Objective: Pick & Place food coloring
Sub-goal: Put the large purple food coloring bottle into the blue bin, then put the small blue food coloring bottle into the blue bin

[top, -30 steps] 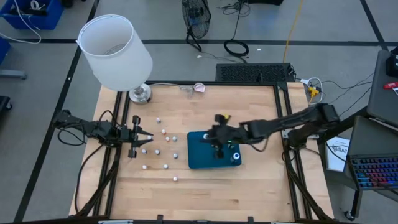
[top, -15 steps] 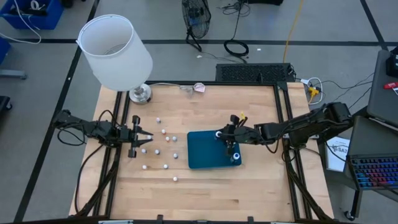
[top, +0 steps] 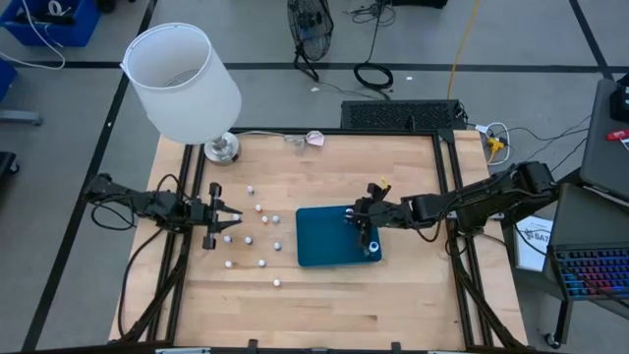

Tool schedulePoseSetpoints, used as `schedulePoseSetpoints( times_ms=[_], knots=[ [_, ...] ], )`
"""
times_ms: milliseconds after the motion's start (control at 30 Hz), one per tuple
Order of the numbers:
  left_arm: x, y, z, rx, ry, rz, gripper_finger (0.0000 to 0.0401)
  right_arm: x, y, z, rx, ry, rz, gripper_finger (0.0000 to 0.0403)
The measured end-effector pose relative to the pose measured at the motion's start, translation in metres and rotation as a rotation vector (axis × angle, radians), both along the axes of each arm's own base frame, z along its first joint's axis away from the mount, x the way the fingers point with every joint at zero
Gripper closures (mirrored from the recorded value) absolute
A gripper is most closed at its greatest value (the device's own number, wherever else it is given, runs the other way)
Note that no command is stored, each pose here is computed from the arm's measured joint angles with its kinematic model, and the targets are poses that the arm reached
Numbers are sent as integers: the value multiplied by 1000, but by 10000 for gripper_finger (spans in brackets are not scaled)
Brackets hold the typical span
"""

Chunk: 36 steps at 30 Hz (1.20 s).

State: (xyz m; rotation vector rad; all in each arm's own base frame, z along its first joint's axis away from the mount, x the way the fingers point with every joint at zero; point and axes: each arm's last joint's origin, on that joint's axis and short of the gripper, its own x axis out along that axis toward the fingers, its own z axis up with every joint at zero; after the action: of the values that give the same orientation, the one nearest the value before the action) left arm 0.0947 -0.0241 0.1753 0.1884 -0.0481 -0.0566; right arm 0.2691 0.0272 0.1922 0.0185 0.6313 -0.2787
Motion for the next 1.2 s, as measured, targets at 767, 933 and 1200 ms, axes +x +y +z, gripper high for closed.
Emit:
schedulePoseSetpoints(
  times_ms=[767, 933, 1200],
  knots=[
    [0, 0, 0, 0, 0, -3, 295, -2, -2, -3, 55, 18, -56, 174],
    [0, 0, 0, 0, 0, -2, 295, 0, -2, 9, 47, -70, -35, 180],
    [0, 0, 0, 0, 0, -2, 295, -28, -3, 58, 79, -245, 14, 190]
  ],
)
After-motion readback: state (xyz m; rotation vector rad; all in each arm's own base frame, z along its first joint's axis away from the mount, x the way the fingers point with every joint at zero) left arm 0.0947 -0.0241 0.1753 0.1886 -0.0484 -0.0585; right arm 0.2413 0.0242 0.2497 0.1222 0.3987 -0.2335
